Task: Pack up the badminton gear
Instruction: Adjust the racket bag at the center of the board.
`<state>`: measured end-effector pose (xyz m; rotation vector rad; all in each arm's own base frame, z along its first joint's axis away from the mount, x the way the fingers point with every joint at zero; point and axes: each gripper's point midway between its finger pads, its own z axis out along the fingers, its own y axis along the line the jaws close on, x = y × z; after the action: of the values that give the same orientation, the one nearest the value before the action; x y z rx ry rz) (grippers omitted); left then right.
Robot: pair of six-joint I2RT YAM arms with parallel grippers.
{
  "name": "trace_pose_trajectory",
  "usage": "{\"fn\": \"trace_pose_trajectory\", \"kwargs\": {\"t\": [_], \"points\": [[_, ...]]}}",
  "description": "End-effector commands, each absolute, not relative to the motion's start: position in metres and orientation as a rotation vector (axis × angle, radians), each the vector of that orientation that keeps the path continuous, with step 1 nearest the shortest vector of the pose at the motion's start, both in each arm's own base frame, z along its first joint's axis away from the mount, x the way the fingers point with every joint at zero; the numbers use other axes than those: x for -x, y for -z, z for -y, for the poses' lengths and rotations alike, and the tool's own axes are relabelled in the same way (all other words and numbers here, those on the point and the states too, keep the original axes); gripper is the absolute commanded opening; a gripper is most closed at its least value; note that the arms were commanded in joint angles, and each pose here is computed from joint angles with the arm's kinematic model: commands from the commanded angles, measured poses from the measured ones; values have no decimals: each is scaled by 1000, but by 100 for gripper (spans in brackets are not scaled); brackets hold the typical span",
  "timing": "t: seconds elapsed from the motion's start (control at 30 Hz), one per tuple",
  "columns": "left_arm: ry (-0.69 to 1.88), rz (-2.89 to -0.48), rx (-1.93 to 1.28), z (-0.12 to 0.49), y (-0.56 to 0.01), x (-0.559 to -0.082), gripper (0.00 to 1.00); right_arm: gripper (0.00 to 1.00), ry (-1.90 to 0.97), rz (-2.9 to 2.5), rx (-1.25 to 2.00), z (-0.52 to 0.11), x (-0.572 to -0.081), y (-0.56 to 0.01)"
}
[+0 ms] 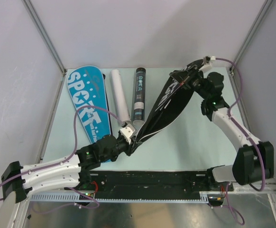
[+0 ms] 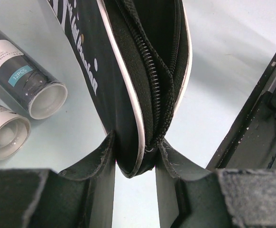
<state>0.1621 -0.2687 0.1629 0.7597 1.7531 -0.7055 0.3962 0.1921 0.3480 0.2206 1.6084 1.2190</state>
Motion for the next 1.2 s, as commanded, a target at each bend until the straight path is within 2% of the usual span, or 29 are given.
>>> {"fn": "trace_pose_trajectory", "kwargs": {"t": [0.0, 0.17, 0.23, 0.3, 0.47, 0.63, 0.73, 0.87, 1.0, 1.17], "points": [[786, -1662, -752, 282, -198, -161, 0, 0, -1235, -1514, -144, -213, -418, -375], [817, -1633, -763, 281, -203, -156, 0, 0, -1123, -1594, -168, -224, -456, -346], [826, -1613, -747, 277, -209, -154, 0, 4, -1046, -1663, -142, -226, -470, -327], [837, -1601, -731, 274, -212, -153, 0, 13, -961, -1737, -96, -226, -482, -308], [857, -1604, -670, 270, -219, -154, 0, 47, -809, -1911, 58, -219, -479, -281], [897, -1597, -641, 272, -231, -152, 0, 69, -820, -1911, 173, -193, -460, -296], [915, -1587, -634, 272, -236, -150, 0, 72, -818, -1862, 198, -166, -453, -318], [924, -1571, -639, 270, -242, -148, 0, 70, -785, -1812, 205, -127, -447, -336], [936, -1549, -645, 267, -250, -145, 0, 66, -649, -1792, 199, -79, -450, -330], [923, -1550, -676, 265, -253, -144, 0, 62, -564, -1766, 367, -51, -448, -314]]}}
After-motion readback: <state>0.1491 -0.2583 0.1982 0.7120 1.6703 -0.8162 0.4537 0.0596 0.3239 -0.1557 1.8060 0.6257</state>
